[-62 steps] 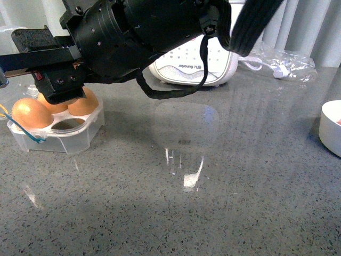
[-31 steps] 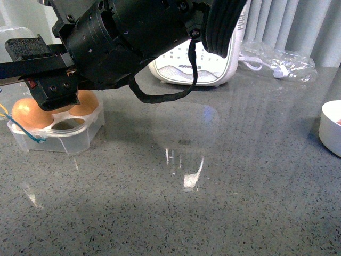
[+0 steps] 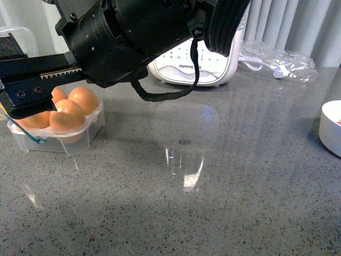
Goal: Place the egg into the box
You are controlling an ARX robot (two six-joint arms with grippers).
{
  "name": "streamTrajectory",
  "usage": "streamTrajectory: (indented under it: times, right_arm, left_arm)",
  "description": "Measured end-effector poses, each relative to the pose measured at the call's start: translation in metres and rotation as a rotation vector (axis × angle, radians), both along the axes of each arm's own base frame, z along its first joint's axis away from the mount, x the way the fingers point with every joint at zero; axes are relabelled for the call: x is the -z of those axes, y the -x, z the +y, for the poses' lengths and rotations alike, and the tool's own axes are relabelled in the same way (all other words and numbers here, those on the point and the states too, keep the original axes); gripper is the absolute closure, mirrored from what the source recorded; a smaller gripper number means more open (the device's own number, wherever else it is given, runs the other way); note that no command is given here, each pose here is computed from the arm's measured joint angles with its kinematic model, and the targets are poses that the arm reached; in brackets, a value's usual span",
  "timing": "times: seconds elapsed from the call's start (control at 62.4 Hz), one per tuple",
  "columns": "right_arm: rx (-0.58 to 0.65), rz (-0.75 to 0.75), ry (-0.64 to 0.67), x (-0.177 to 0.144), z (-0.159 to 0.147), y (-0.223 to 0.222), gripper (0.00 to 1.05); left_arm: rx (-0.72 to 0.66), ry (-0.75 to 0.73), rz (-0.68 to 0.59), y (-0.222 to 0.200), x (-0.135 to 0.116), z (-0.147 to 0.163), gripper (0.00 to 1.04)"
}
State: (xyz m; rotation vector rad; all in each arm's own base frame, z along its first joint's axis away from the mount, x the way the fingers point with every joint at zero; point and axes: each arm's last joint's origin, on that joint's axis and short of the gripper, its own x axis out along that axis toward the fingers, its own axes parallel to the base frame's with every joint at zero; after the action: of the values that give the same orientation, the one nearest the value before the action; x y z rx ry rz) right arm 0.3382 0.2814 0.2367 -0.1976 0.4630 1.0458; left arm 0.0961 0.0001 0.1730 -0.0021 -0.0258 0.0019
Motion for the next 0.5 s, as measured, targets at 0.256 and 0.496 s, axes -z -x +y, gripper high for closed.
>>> streamTrajectory:
  times: [0.256,0.496]
  right_arm:
    - [0.048,-0.033,-0.028,-0.007,-0.012,-0.004,0.07]
    - [0.284,-0.176,-0.098,-0.035,-0.06,-0.001,0.07]
  left_arm:
    - [0.0,0.0,0.0,0.0,0.0,0.0,0.07]
    - [0.0,0.0,0.0,0.0,0.0,0.0,0.07]
